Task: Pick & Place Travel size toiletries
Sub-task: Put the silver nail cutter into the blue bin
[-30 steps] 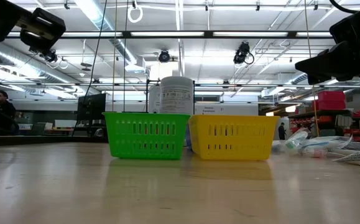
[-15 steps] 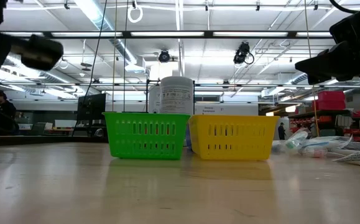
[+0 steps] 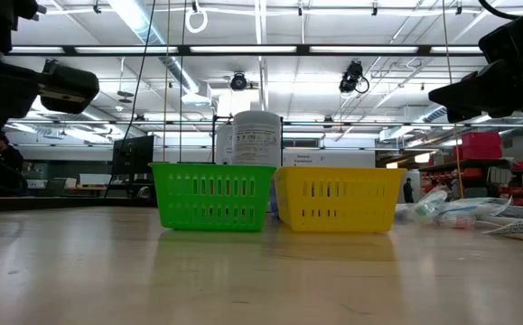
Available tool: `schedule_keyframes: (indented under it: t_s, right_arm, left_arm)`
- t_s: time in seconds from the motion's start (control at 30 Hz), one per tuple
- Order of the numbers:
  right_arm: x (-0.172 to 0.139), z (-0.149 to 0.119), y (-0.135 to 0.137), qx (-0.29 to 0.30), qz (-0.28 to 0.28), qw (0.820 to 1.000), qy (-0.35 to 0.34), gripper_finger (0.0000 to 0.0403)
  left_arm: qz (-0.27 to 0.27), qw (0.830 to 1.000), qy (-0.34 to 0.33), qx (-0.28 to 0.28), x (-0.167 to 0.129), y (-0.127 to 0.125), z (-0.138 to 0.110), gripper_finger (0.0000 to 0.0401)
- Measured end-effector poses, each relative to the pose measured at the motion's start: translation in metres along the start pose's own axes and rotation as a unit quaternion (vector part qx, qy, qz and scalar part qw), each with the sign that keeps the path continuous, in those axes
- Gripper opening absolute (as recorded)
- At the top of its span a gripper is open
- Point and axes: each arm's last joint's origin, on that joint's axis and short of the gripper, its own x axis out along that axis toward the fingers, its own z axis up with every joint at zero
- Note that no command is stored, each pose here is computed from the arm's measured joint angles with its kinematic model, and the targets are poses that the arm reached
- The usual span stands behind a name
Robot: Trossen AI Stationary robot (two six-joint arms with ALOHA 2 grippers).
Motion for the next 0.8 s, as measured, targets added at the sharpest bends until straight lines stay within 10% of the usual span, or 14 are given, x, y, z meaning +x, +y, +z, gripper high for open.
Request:
schedule_keyframes:
  t_s: [0.8]
  right_arm:
    - [0.0,0.0,0.0,0.0,0.0,1.0,0.0,0.0014]
  left_arm:
    - [0.029,0.999,-0.01,0.014,0.016,0.002,-0.014,0.018]
